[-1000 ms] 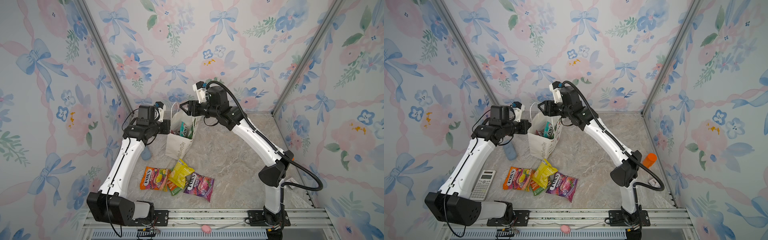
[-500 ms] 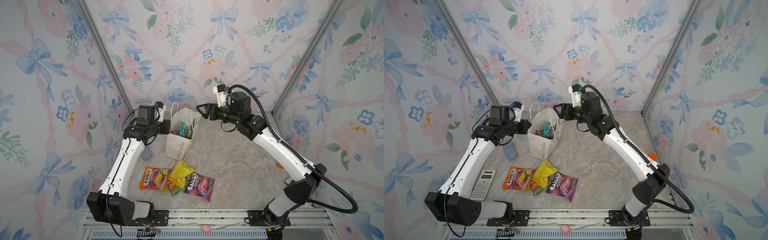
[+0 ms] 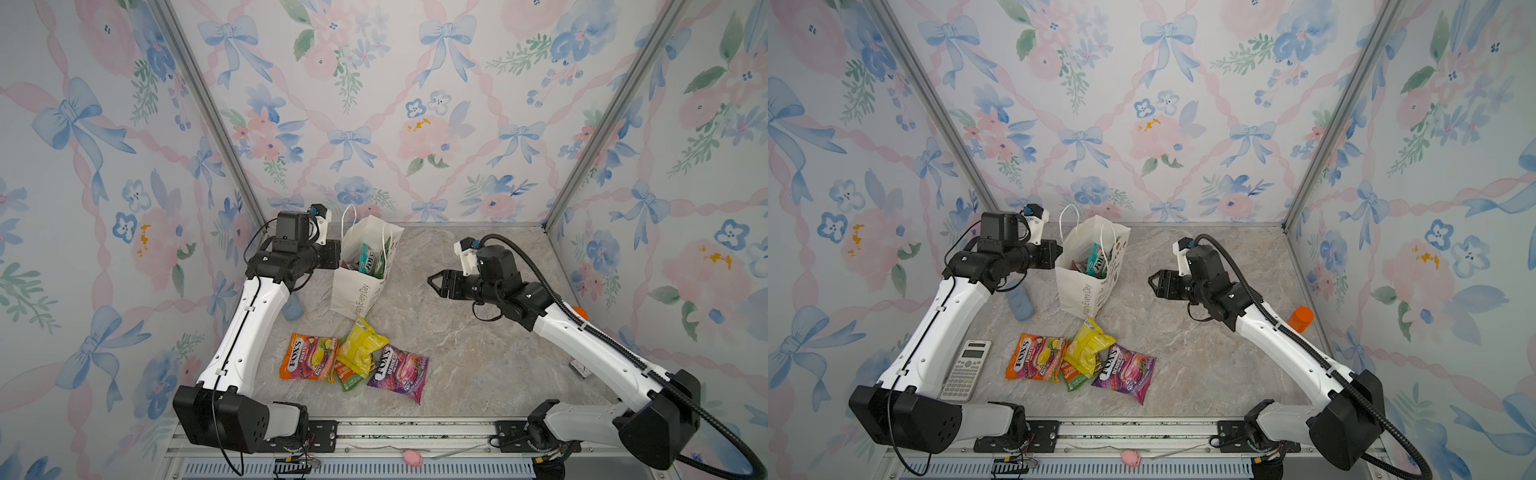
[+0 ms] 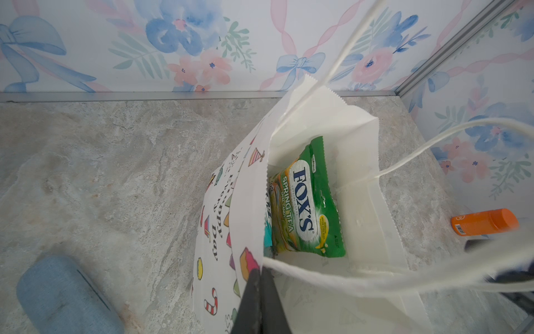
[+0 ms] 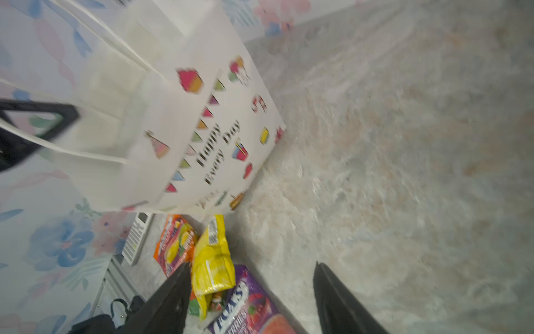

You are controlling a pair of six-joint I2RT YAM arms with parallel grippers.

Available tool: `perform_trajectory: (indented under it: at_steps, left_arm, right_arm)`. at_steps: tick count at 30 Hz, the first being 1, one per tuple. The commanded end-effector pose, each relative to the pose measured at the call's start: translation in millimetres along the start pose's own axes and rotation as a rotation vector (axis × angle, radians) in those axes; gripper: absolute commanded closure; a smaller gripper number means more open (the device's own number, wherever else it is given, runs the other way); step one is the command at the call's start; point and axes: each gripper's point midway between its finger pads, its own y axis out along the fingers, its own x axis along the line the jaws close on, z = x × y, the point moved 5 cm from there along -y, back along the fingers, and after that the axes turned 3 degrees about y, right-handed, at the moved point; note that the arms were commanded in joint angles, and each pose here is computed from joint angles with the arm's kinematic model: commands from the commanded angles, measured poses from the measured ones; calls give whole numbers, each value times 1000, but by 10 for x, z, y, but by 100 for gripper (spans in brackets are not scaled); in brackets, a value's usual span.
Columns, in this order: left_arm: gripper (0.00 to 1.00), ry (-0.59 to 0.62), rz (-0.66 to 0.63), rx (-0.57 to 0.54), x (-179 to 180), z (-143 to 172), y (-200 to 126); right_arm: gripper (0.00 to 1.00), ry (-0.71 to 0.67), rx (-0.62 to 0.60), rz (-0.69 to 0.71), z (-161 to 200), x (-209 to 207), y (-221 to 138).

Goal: Place the snacks into the paper bag
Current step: Pick up the snack from the bottom-center of the table.

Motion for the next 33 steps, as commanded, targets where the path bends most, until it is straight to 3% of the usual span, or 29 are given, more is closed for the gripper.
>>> perform_trajectory:
  at_steps: [1, 4, 11, 19, 33]
  left_arm:
    - [100, 25, 14, -53, -36, -72, -102]
    - [100, 25, 13, -52, -42, -68, -104]
    - [100, 20, 12, -51, -36, -71, -90]
    - [100, 22, 11, -52, -36, -69, -96]
    - [100, 24, 11, -57, -41, -69, -116]
  right_arm:
    - [23, 98, 101, 76, 481, -238, 40]
    - [13, 105, 158, 109, 790, -308, 88]
    - [6, 224, 267, 69, 1360, -375, 232]
    - [21, 336, 374, 36, 1772, -449, 367]
    - [41, 374, 472, 8, 1933, -410, 590]
